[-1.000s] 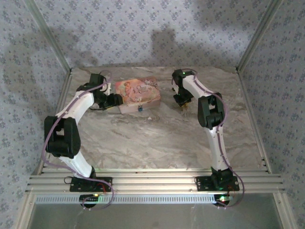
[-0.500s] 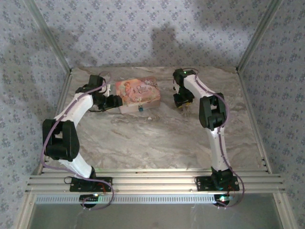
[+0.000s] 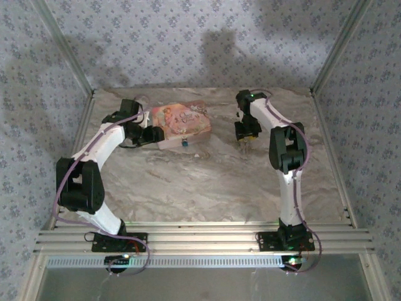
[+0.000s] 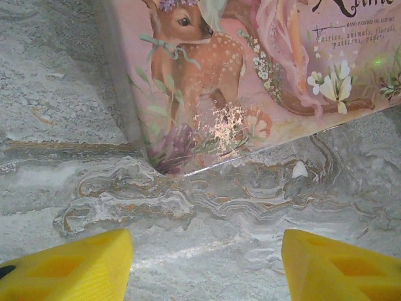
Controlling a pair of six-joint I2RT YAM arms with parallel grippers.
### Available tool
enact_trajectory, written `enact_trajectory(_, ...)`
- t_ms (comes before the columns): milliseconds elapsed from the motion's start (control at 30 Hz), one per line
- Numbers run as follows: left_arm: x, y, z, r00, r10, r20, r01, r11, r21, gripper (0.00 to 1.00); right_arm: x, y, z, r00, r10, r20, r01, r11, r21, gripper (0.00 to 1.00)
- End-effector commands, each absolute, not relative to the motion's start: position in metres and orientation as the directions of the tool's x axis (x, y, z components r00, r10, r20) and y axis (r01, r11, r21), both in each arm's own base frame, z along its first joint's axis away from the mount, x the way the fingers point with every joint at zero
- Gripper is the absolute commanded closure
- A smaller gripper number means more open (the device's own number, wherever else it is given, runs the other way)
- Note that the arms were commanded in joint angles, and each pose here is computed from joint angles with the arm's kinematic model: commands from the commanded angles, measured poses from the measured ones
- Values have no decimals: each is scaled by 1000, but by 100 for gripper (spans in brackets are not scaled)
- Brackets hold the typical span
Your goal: Unlock the padlock with the key
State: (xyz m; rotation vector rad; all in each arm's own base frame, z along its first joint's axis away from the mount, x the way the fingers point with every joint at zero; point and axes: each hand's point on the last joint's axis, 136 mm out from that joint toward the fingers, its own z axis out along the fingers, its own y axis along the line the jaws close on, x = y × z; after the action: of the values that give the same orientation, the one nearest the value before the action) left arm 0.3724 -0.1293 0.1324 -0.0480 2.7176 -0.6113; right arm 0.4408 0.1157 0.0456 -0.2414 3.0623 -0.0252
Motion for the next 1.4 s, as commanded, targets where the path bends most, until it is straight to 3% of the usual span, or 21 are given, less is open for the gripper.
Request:
enact_trajectory(0, 368, -134, 137, -938, -80, -337, 74, 903, -422, 36, 440, 117, 42, -991, -120, -58, -120, 993, 8, 61)
enact_trajectory(233, 368, -134, 136, -938, -75, -338, 78, 905, -417, 36, 439, 118, 30, -994, -109, -31, -110, 994, 19, 66)
enact_trajectory(967, 368, -138, 133, -941, -63, -333, 85, 907, -413, 36, 427, 100, 9, -998, -61, 16, -62, 998, -33, 66)
enact_trajectory(1133, 363, -138, 132, -948, -59, -314, 80, 908, -410, 36, 422, 98, 2, -997, -69, 39, -71, 997, -40, 73)
enact_trajectory(1367, 362, -139, 132, -948, -55, -315, 84, 908, -410, 36, 415, 96, 1, -992, -112, 65, -115, 992, -48, 93)
